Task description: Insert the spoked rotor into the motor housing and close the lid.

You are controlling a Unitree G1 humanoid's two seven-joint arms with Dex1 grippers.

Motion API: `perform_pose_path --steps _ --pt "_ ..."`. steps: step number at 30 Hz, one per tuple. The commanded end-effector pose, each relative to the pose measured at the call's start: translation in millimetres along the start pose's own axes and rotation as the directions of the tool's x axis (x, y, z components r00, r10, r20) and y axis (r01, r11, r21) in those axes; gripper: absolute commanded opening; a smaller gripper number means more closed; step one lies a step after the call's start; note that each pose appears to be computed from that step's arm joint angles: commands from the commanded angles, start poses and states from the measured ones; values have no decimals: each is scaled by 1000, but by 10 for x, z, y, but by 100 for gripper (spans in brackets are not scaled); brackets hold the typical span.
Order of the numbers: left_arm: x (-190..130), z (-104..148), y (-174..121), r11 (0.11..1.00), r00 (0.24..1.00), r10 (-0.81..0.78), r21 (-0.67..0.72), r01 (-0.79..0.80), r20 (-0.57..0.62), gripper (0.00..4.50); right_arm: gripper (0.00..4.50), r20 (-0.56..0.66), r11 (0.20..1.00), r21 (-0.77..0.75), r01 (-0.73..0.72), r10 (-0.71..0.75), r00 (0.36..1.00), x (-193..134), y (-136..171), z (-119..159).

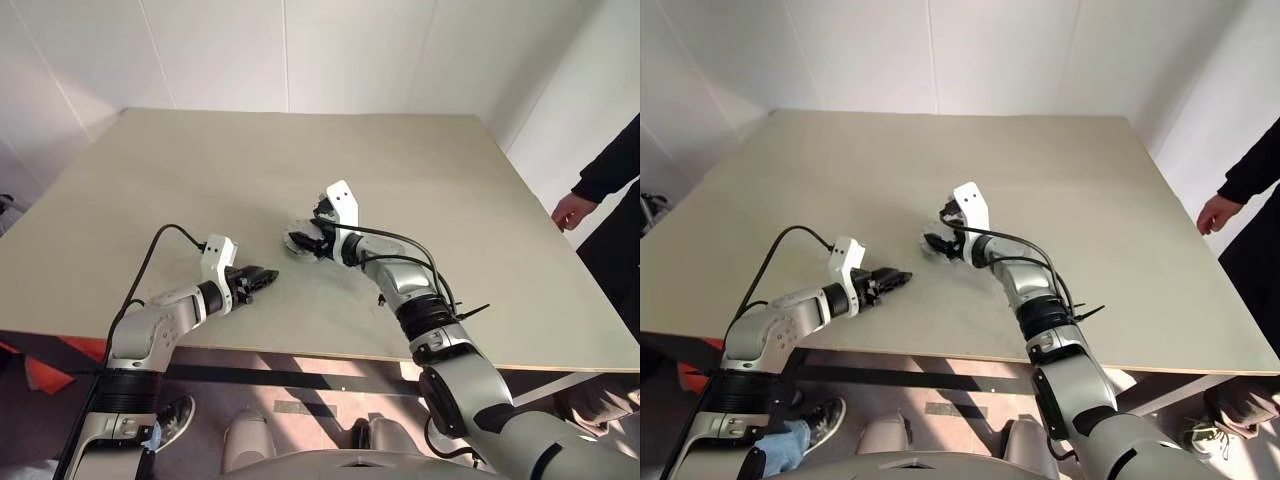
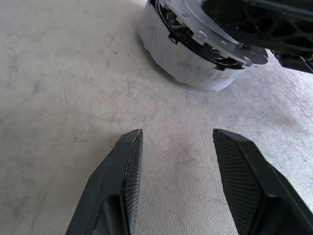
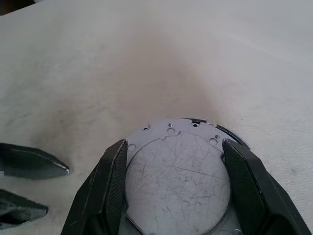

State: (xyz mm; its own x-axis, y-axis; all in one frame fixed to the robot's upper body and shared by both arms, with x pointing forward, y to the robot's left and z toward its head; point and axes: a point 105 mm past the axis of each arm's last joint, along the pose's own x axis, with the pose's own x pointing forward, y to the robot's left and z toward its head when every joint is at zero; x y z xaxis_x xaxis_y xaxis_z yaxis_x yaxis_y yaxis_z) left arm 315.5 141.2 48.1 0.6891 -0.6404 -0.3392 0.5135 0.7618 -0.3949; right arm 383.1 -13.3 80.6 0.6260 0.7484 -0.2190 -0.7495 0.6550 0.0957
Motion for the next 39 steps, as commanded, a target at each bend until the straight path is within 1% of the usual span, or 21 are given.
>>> perform_pose_path --steps 1,4,8,15,29,33,39 --pt "10 -7 18 1000 1000 12 5 -12 -7 242 296 102 998 -28 -59 62 993 9 146 317" --pt "10 -8 21 1000 1000 13 5 -13 -7 242 296 116 1000 -12 -15 16 993 33 87 355" --pt "11 -11 18 1000 1000 13 5 -13 -8 242 296 109 1000 12 18 -20 994 68 40 340" --pt "8 -17 16 1000 1000 13 5 -13 -9 242 296 30 994 10 108 -108 994 106 -106 142" --pt "14 -28 4 1000 1000 12 4 -12 -9 242 296 15 993 1 119 -119 993 109 -136 96" --pt "16 -30 1 1000 1000 12 1 -12 -8 242 296 -11 991 -16 132 -132 991 112 -152 9" --pt "13 -22 -7 1000 1000 12 -1 -12 -4 242 296 -80 985 -17 170 -171 982 107 -215 -210"
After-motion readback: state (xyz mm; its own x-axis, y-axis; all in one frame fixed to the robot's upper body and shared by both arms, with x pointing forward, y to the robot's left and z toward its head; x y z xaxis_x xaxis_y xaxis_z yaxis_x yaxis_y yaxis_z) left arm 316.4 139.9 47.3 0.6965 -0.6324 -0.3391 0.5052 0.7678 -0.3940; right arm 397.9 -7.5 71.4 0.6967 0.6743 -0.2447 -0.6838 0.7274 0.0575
